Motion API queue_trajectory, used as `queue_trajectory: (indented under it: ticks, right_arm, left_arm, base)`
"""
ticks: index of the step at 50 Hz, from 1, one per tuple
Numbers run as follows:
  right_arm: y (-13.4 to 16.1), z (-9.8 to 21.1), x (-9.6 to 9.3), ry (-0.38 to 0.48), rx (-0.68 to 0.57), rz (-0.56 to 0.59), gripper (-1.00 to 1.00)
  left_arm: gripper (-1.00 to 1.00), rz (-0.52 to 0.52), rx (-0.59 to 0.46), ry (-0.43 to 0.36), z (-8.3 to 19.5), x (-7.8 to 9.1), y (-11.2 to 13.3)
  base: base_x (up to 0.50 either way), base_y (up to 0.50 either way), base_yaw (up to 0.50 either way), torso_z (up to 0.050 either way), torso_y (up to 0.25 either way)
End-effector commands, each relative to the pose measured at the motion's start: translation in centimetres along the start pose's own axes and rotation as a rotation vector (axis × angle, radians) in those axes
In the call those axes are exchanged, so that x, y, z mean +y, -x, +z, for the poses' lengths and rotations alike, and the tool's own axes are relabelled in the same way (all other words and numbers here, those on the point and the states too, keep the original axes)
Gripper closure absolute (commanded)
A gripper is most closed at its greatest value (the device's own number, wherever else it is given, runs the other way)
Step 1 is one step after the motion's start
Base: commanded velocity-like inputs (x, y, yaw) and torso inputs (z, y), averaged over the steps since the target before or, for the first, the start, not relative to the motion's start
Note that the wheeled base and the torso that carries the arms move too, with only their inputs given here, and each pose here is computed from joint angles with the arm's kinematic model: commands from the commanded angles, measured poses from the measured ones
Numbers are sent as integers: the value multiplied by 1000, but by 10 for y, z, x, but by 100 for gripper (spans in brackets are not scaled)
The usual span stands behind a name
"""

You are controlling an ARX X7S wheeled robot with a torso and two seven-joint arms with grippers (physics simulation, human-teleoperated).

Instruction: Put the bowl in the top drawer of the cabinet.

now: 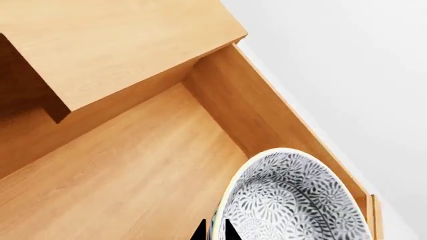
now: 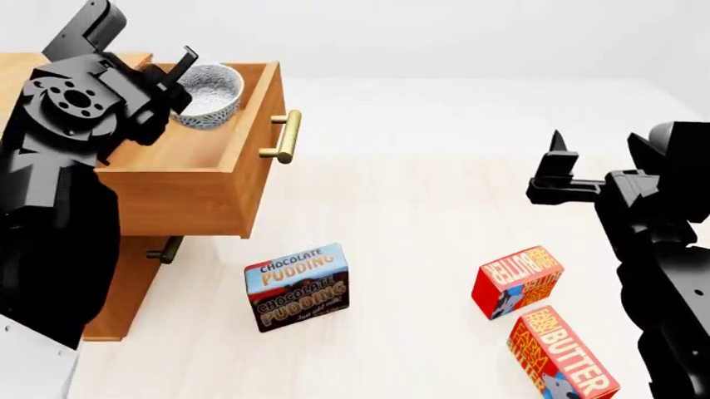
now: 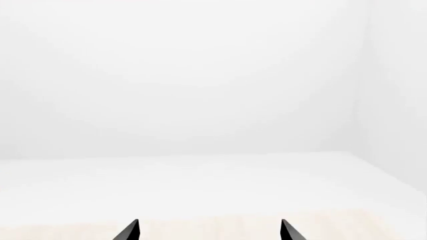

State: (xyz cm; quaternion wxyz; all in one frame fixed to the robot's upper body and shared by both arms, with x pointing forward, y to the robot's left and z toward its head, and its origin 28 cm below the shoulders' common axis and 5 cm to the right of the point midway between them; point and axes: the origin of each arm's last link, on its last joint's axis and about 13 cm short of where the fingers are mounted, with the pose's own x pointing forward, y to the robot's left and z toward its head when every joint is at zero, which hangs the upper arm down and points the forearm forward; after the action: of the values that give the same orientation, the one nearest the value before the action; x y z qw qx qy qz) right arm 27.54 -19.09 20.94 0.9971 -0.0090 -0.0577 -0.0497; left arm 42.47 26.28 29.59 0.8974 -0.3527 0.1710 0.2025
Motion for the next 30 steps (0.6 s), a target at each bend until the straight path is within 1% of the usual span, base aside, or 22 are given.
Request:
queue_trajectory:
  ticks: [1, 13, 22, 30]
  right_arm:
    - [0, -2, -1, -2, 4, -6, -100]
    - [1, -4, -3, -7, 5, -14, -100]
    - [1, -4, -4, -8, 6, -16, -100]
    - [0, -5, -5, -10, 7, -18, -100]
  left_arm:
    - [100, 55, -10, 9, -4, -2, -2]
    - [100, 96, -3, 13, -6, -1, -3]
    - [100, 153, -24, 63, -3, 0, -4]
    - [100, 179, -42, 97, -1, 1, -6]
  base:
    - [0, 0, 0, 0, 0]
    - [0, 0, 0, 0, 1]
    - [0, 0, 0, 0, 0]
    - [0, 0, 0, 0, 0]
